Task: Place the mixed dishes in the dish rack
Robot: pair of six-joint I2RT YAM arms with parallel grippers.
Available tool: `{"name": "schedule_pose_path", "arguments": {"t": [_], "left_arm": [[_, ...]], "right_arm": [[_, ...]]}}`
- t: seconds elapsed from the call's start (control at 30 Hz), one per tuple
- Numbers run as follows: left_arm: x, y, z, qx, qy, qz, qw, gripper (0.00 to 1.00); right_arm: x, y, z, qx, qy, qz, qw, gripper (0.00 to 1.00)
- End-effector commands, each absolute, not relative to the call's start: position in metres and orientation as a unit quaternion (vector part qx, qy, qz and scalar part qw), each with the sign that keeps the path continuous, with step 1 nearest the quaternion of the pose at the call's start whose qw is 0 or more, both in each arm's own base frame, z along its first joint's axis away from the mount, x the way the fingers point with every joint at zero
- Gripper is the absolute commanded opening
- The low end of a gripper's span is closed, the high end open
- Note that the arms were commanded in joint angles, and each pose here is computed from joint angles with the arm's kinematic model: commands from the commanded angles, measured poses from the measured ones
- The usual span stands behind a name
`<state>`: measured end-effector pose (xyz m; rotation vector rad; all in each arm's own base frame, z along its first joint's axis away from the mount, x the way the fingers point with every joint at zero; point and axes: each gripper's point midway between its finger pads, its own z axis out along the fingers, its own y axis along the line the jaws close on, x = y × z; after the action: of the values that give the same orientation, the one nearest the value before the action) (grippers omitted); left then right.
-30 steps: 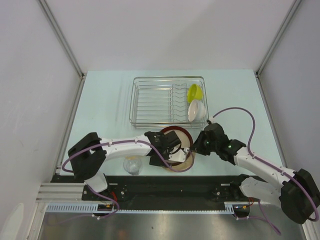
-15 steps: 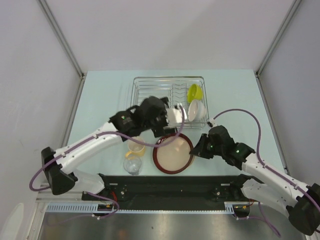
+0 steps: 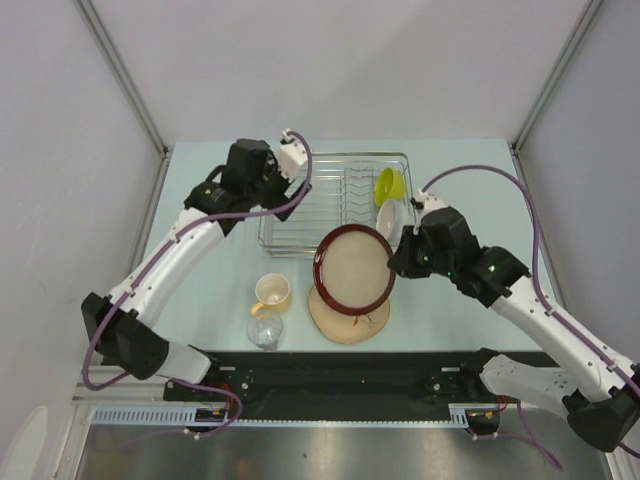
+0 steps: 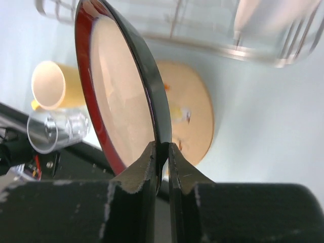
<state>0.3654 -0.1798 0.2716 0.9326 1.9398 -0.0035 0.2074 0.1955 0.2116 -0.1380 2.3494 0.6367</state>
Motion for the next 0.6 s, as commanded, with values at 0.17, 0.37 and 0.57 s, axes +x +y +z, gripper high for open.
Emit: {"name": "schedule_pose_path", "arguments": {"t": [0.17,0.37,0.57], "left_arm": [[0.389,-0.157,0.276,0.297,0.824,-0.078,0.476,1.0],[0.386,-0.15,0.263,0.291,0.83,-0.089,0.468,1.0],[0.377,-0.148,0.251,0.291,0.835,-0.092,0.457,1.0]], "right_arm": [[0.275,0.199,0.346,-0.119,0.802,0.209,0.547,0.0],[0.323,0.199,0.39,-0.149,0.747,0.136,0.634,0.0],[0.382,0.218,0.436,-0.178,0.668,0.066,0.719,0.0]]}}
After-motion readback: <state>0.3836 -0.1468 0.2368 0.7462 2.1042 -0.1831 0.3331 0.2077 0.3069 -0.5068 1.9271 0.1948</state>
